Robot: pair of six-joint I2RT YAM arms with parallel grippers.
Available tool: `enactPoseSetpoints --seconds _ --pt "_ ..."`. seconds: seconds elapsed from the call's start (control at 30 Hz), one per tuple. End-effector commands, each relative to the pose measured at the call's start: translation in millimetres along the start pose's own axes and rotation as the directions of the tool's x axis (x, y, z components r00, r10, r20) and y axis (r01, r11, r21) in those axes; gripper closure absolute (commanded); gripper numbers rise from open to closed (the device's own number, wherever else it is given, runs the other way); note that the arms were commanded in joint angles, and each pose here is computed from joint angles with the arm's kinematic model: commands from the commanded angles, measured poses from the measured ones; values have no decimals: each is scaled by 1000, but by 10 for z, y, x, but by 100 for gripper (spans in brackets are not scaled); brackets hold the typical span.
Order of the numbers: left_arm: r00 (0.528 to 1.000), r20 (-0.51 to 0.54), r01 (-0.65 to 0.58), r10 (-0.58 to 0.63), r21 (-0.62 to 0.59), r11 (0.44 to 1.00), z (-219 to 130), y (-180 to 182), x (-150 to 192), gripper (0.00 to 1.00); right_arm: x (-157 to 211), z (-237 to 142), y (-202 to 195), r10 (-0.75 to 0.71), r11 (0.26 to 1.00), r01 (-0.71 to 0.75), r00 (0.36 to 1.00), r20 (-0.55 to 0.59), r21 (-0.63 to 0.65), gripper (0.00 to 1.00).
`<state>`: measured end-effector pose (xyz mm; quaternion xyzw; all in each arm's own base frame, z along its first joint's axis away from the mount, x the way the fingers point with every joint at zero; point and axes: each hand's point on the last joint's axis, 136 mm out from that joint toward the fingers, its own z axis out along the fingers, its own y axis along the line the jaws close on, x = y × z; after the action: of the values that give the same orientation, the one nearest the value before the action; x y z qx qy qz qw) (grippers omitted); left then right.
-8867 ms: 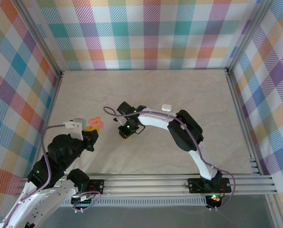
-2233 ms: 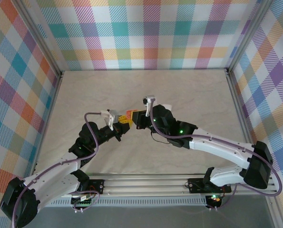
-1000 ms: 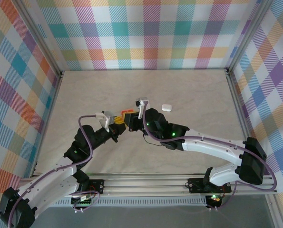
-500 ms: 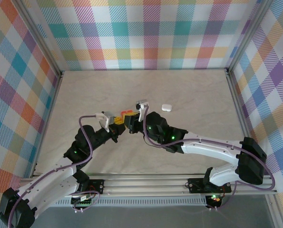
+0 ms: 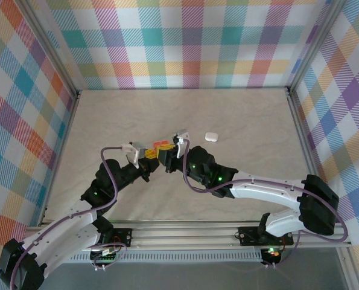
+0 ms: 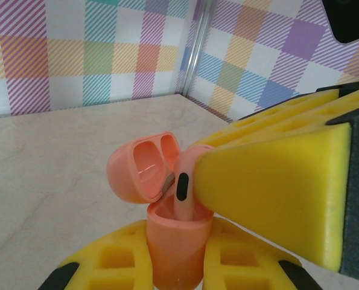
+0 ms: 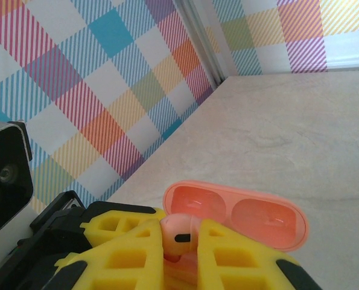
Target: Insert the wireless bluetooth earbuds into the charging case
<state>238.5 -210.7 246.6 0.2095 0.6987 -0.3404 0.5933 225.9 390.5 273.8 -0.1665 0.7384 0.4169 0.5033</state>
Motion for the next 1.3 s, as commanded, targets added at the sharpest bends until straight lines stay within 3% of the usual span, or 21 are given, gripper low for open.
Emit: enactPoseSetpoints --seconds 0.0,0.5,1.27 --pt "979 201 -19 15 20 1000 -41 -119 -637 100 402 -71 273 -45 990 26 990 -133 -140 83" --pt "982 189 -32 28 20 999 38 -118 -655 100 356 -103 300 -86 984 68 991 -103 -163 78" --pt "979 202 -40 33 26 999 52 -142 -736 100 390 -103 327 -102 983 76 984 -149 -166 67"
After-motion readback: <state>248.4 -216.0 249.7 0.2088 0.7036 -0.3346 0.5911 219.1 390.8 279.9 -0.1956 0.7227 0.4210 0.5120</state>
